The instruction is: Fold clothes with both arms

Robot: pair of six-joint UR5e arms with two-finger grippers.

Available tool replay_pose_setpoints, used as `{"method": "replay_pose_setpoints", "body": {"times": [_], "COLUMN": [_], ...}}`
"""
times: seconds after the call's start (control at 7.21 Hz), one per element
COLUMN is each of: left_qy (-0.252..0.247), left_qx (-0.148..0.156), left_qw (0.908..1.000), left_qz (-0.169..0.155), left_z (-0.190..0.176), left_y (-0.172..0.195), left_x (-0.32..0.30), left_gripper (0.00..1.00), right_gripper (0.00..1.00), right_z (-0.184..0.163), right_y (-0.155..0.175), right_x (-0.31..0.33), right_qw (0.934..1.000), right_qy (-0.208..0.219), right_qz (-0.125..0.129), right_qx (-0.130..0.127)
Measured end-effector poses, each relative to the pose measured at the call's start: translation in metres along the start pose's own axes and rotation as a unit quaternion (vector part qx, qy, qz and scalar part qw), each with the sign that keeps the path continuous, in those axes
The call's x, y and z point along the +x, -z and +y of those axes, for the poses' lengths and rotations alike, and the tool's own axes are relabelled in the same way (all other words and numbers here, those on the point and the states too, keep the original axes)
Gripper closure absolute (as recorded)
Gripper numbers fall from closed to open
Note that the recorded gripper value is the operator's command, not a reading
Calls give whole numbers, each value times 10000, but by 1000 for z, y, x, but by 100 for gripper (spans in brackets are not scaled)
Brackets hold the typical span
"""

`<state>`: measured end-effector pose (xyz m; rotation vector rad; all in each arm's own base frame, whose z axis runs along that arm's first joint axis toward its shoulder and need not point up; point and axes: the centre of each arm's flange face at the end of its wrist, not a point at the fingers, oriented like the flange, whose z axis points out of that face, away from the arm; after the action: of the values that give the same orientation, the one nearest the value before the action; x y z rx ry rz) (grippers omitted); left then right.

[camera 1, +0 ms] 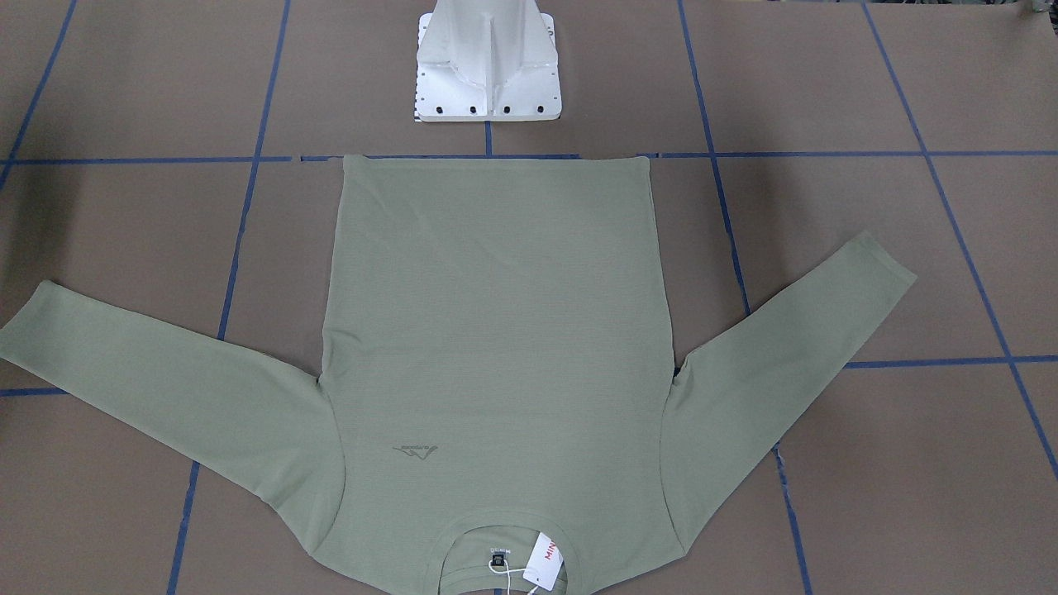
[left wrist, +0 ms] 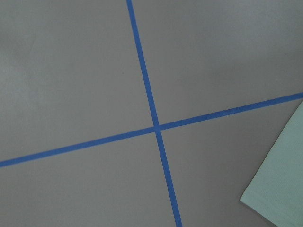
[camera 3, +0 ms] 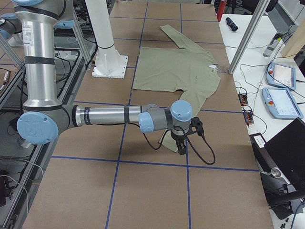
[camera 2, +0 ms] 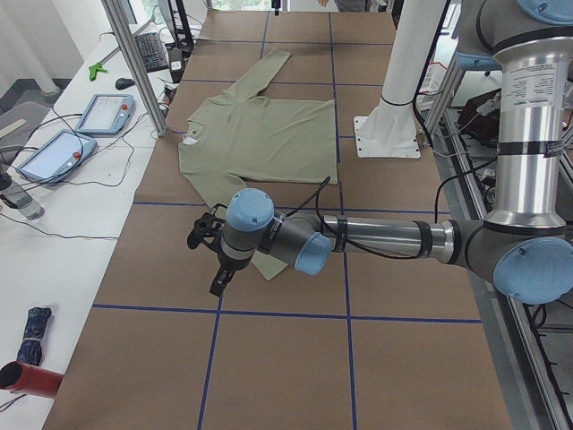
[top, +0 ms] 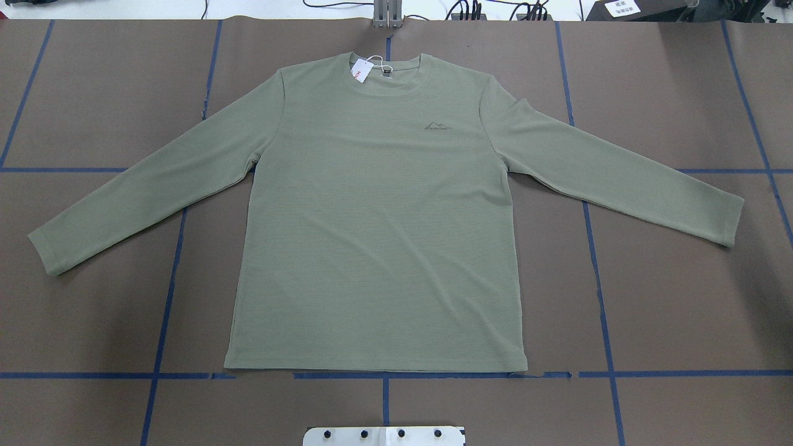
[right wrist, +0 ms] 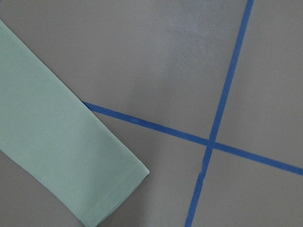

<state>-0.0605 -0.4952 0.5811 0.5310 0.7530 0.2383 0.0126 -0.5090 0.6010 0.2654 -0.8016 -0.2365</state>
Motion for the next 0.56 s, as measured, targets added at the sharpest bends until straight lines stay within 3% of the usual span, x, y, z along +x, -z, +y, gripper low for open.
{"method": "replay_pose_setpoints", "body": {"times": [0.28, 0.56], "left_qy": [-448, -546], "left_qx": [470, 570], "left_qw": [9979, 9969], "left_qz": [-1, 0], "left_z": [-2, -1], "left_y": [2, 2], "left_x": [2, 2], "left_gripper": [0, 0], "right_gripper": [0, 9], "right_z": [-12, -23], "right_y": [-8, -63], "right_x": [-28, -71], "right_qw": [9987, 9944], "right_qy": [-247, -777], "right_qz": [-147, 88], "right_qx": [413, 705]}}
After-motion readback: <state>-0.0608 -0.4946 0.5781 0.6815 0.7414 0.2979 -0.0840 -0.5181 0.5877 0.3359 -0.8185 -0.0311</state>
